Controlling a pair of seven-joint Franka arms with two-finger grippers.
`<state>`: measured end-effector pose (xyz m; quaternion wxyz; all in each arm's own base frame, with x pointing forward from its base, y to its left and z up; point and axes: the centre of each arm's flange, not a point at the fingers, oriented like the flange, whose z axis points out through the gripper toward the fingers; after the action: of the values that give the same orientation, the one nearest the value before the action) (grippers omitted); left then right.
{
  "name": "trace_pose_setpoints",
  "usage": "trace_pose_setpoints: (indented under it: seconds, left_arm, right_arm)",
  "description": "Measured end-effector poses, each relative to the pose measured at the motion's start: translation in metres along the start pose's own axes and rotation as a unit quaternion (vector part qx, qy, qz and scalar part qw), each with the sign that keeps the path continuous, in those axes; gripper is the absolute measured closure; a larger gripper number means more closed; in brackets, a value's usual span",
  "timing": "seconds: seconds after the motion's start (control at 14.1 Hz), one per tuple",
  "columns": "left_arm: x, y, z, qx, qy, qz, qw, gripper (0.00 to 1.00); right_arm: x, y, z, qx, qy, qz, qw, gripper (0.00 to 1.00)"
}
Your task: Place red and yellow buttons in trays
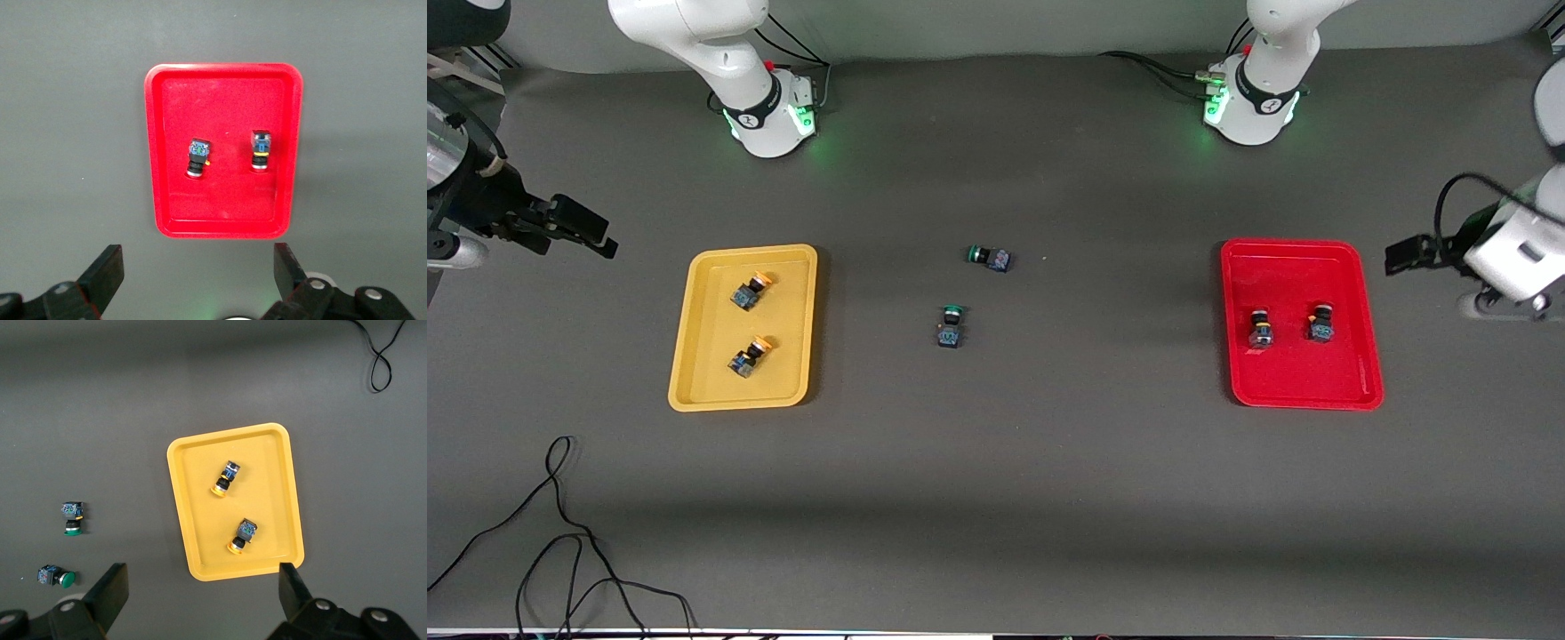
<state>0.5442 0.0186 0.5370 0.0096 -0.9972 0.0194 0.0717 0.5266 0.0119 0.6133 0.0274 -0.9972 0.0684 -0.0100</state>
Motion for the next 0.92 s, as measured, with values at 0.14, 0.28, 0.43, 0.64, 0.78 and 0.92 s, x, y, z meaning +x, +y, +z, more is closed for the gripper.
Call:
trace_pose_setpoints:
  seconds: [0.14, 0.28, 0.43, 0.64, 0.78, 0.92]
  left_arm:
    - [-0.005, 0.011, -0.024, -0.008, 0.015, 0.008, 1.0, 0.0]
    - [-0.004, 0.027, -0.034, -0.009, 0.026, 0.022, 0.999, 0.0]
    - [-0.003, 0.038, -0.039, -0.009, 0.03, 0.032, 0.999, 0.0]
    - [-0.003, 0.037, -0.042, -0.009, 0.033, 0.032, 0.999, 0.0]
    - [-0.005, 0.036, -0.045, -0.009, 0.028, 0.03, 0.999, 0.0]
    - [-0.005, 0.036, -0.045, -0.009, 0.026, 0.031, 0.999, 0.0]
  right_arm:
    - [0.002, -0.003, -0.002, -0.006, -0.001, -0.017, 1.0, 0.0]
    - [0.001, -0.004, 0.002, -0.013, -0.011, -0.036, 0.999, 0.0]
    - [0.003, -0.005, 0.007, -0.015, -0.017, -0.037, 0.999, 0.0]
    - [0.007, -0.005, 0.01, -0.016, -0.019, -0.037, 0.999, 0.0]
    - [0.01, -0.006, 0.007, -0.016, -0.016, -0.037, 0.999, 0.0]
    - [0.015, -0.007, 0.005, -0.016, -0.012, -0.03, 0.999, 0.0]
